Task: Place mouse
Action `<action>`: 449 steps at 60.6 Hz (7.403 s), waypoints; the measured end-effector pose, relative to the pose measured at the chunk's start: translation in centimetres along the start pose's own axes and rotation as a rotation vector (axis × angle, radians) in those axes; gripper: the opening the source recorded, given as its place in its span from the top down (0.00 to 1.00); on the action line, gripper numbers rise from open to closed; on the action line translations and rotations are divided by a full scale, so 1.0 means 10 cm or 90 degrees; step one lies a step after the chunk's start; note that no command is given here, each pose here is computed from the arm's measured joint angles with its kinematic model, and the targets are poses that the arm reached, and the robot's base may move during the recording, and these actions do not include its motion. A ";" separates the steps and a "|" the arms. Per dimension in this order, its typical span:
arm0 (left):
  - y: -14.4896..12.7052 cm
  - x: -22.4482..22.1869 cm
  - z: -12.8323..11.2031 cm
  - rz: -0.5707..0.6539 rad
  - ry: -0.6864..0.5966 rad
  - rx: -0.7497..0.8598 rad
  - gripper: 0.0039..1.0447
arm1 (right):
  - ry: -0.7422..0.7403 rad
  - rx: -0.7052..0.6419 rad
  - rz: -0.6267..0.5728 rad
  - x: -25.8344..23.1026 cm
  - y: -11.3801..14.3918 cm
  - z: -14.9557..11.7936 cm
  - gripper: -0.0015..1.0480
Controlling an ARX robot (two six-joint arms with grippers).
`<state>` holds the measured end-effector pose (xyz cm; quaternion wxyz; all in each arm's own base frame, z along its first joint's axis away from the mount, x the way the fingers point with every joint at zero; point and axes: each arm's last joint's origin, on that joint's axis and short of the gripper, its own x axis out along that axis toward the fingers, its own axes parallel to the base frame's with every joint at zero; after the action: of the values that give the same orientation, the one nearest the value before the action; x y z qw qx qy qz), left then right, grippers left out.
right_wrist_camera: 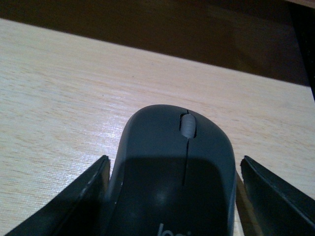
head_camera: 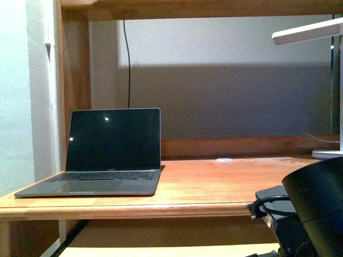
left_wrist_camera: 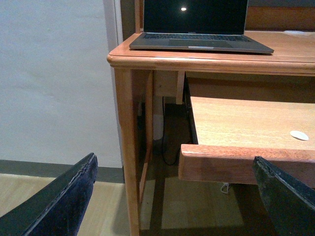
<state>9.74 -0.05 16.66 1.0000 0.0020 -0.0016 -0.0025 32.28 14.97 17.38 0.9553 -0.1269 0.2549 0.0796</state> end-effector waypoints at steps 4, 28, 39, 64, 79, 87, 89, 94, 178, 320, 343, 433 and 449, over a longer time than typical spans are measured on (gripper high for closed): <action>0.00 0.00 0.00 0.000 0.000 0.000 0.07 | 0.001 0.003 0.003 0.00 0.00 0.00 0.35; 0.00 0.00 0.00 0.000 0.000 0.000 0.07 | -0.010 0.044 0.005 -0.15 -0.12 0.14 0.44; 0.00 0.00 0.00 0.000 0.000 0.000 0.07 | -0.096 0.091 0.008 -0.40 -0.23 0.66 0.44; 0.00 0.00 0.00 0.000 0.000 0.000 0.07 | -0.146 0.070 0.016 -0.11 0.33 1.40 0.44; 0.00 0.00 0.00 0.000 0.000 0.000 0.07 | -0.151 0.041 0.003 0.28 0.72 1.67 0.44; 0.00 0.00 0.00 0.000 0.000 0.000 0.07 | -0.154 0.028 -0.005 0.42 0.84 1.74 0.44; 0.00 0.00 0.00 0.000 0.000 0.000 0.07 | -0.152 0.023 -0.008 0.46 0.88 1.76 0.44; 0.00 0.00 0.00 0.000 0.000 0.000 0.07 | -0.147 0.013 -0.014 0.54 0.93 1.76 0.44; 0.00 0.00 0.00 0.000 0.000 0.000 0.07 | -0.180 0.088 0.340 -1.20 -0.93 -0.70 0.07; 0.00 0.00 0.00 0.000 0.000 0.000 0.07 | -0.210 0.075 0.223 0.24 0.54 0.34 0.07; 0.00 0.00 0.00 0.000 0.000 0.000 0.07 | -0.208 0.148 0.248 -1.01 -0.75 -0.30 0.07; 0.00 0.00 0.00 0.000 0.000 0.000 0.07 | -0.334 0.165 -0.103 -2.04 -0.93 -1.52 0.46; 0.00 0.00 0.00 0.000 0.000 0.000 0.07 | -0.334 0.165 -0.103 -2.04 -0.93 -1.52 0.06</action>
<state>9.74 -0.05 16.66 1.0000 0.0018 -0.0018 -0.0025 9.71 -0.02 16.82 1.0000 0.0014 -0.0037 0.0000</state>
